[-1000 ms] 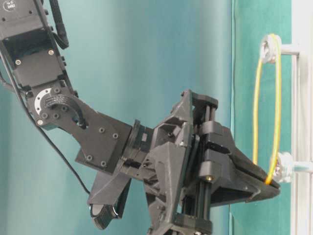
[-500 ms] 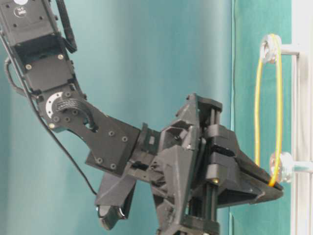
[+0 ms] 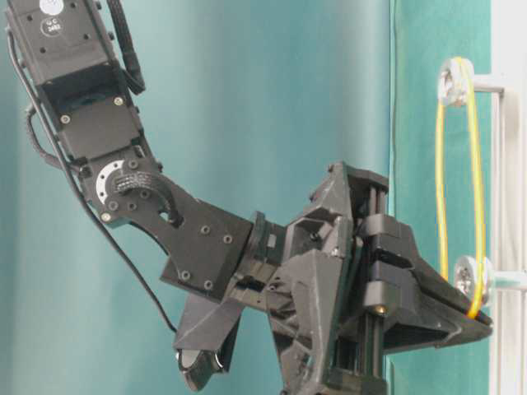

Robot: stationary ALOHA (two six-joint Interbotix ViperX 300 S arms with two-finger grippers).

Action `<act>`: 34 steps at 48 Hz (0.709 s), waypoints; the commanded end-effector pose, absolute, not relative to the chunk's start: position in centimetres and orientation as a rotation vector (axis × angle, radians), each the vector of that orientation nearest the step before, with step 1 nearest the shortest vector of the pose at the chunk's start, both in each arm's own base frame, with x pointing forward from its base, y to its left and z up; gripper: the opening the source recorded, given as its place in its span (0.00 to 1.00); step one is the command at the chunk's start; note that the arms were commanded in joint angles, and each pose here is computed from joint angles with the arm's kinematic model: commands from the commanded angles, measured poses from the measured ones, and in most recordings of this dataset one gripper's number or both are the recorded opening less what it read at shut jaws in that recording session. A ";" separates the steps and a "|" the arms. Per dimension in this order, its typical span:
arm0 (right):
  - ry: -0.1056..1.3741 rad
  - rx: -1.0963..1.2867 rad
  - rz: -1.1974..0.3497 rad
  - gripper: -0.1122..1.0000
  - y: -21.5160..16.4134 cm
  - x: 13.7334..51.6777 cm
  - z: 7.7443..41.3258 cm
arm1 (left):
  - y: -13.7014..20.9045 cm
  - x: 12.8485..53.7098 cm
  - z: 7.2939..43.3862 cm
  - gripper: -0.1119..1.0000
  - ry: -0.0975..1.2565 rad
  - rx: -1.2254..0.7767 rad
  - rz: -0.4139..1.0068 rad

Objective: Hook the rubber onto the shaft.
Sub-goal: 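Lower the band past the left silver knob, hooking it underneath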

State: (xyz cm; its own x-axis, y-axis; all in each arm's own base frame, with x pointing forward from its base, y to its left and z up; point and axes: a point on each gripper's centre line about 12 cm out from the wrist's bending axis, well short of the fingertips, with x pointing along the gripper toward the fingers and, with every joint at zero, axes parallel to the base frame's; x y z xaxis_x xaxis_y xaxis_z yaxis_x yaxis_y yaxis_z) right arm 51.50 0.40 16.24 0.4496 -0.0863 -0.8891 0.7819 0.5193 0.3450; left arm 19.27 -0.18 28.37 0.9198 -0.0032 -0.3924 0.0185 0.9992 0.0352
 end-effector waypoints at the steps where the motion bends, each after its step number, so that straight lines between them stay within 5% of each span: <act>1: 0.916 0.877 -0.599 0.15 0.6 52.1 17.8 | -0.2 19.6 29.6 0.10 0.372 0.040 -0.014; 34: 0.940 0.875 -0.613 0.15 0.6 52.0 16.7 | -0.2 19.6 29.5 0.10 0.374 0.040 -0.014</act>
State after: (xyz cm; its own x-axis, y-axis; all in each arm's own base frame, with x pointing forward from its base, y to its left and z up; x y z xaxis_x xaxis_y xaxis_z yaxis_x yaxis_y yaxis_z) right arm 51.68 0.75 15.53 0.4417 -0.0814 -0.8934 0.7822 0.5226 0.3391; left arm 19.27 -0.18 28.37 0.9198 -0.0032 -0.3924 0.0185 0.9992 0.0352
